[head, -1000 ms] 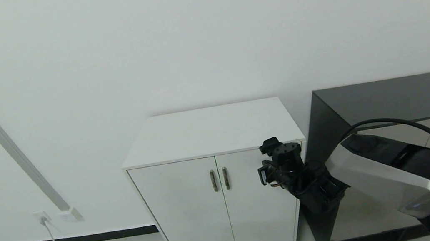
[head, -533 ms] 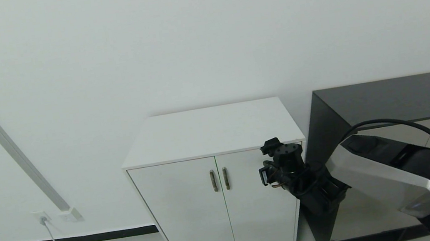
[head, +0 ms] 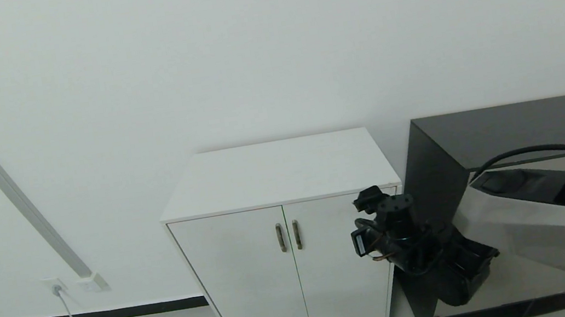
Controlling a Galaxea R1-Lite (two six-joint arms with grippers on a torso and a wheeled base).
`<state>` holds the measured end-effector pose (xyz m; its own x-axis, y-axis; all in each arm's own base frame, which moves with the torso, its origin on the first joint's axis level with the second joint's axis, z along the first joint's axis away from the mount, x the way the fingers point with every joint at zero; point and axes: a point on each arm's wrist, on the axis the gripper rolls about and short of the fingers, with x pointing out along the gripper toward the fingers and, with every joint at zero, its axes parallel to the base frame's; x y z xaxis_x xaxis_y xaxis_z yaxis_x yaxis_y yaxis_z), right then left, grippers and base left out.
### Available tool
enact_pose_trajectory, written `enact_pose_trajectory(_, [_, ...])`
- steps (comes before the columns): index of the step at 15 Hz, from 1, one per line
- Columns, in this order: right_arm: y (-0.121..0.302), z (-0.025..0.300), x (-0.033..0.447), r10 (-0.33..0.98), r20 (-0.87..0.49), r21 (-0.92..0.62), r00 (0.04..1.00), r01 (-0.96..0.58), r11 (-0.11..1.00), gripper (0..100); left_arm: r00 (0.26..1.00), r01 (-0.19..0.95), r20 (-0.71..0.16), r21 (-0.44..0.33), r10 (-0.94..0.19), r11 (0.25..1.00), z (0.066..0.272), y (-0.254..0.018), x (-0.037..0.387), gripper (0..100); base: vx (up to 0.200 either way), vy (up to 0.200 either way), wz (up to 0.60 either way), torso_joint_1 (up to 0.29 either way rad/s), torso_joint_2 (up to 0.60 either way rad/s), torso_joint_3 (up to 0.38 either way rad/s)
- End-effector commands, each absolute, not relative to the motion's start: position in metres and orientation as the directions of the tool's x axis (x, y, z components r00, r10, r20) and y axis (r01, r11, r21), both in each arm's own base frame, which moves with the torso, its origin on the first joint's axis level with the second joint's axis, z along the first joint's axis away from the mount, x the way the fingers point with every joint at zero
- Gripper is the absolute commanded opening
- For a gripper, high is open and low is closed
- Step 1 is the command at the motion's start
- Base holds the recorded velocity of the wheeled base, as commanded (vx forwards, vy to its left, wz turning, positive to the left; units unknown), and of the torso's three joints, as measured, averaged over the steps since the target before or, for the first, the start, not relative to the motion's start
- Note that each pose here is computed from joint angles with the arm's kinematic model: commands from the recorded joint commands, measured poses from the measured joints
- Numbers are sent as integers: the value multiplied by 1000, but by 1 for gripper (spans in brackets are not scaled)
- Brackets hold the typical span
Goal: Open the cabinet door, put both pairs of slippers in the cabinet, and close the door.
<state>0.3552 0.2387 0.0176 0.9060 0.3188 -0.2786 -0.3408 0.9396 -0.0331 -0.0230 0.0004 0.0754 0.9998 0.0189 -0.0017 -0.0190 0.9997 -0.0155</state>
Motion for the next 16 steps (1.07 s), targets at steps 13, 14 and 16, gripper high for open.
enact_pose_trajectory(13, [75, 96, 180, -24, -234, -83, 972, 5, 997, 0, 1000, -20, -3, -11, 20, 1000, 75, 0, -23, 0, 0, 0, 0, 0, 0, 0])
enact_pose_trajectory(14, [68, 98, 170, -36, -231, -83, 972, 17, 996, 0, 1000, -20, -3, -11, 20, 1000, 75, 0, -23, 0, 0, 0, 0, 0, 0, 0])
enact_pose_trajectory(16, [57, 103, 159, -77, -219, -80, 973, 60, 995, 0, 1000, -20, -5, -11, 20, 1000, 75, 0, -23, 0, 0, 0, 0, 0, 0, 0])
